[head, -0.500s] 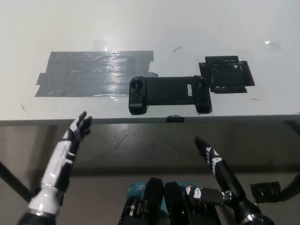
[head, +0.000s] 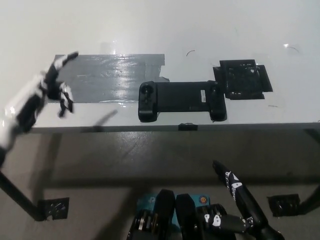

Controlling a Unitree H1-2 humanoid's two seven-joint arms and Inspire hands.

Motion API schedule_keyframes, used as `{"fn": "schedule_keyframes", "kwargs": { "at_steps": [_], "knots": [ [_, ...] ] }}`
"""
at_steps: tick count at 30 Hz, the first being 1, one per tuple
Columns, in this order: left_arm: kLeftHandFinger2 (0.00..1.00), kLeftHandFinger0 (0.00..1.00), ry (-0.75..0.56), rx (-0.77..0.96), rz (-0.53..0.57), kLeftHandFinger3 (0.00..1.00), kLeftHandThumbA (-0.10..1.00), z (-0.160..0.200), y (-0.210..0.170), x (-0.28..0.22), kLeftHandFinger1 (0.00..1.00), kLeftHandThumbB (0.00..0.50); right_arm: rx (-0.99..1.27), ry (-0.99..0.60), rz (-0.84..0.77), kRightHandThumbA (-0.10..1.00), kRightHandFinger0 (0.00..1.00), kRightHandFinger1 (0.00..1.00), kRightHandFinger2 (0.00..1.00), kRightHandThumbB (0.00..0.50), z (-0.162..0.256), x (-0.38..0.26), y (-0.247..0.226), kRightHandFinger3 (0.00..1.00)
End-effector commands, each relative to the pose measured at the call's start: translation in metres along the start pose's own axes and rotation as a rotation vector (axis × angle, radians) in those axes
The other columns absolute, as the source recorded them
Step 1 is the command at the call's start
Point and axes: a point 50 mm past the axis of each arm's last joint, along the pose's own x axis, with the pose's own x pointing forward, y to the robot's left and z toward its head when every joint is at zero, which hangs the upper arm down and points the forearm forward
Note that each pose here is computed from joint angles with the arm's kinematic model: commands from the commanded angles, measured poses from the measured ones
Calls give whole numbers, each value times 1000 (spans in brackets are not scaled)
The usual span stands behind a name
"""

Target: A controller is being placed at the center of the desk near the left hand and the robot uses its left hand's index finger to press a button at the left area of the controller

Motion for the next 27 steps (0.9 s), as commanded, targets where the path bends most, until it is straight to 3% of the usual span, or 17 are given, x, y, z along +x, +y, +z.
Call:
{"fn": "schedule_keyframes", "kwargs": {
  "at_steps": [1,4,6,7,12,18,21,27],
  "knots": [
    [231,0,172,-129,-352,1000,1000,29,46,60,30,355,-31,-77,30,938,1000,1000,1000,250,15,-1,0,1000],
    [293,0,288,-132,-473,1000,1000,21,47,90,15,371,-41,-72,31,923,1000,1000,1000,242,15,-5,-1,1000],
    [254,0,335,-147,-532,1000,1000,19,46,100,0,386,-50,-72,34,923,1000,1000,1000,235,15,-5,-2,1000],
    [188,0,383,-115,-576,1000,1000,19,44,110,0,414,-52,-71,35,922,1000,1000,1000,232,14,-7,-2,1000],
    [130,0,474,-8,-655,1000,1000,32,38,135,0,411,-53,-76,38,895,1000,1000,1000,223,17,-5,-4,1000],
    [280,0,580,128,-737,1000,1000,36,22,151,3,454,-58,-74,34,867,1000,1000,1000,210,20,-3,-5,1000],
    [355,0,631,188,-763,1000,1000,34,16,156,56,463,-62,-77,34,847,1000,1000,1000,206,20,-3,-6,1000],
    [363,0,689,231,-817,1000,1000,37,17,161,106,472,-71,-78,30,842,1000,1000,1000,203,21,-2,-7,1000]
  ]
}}
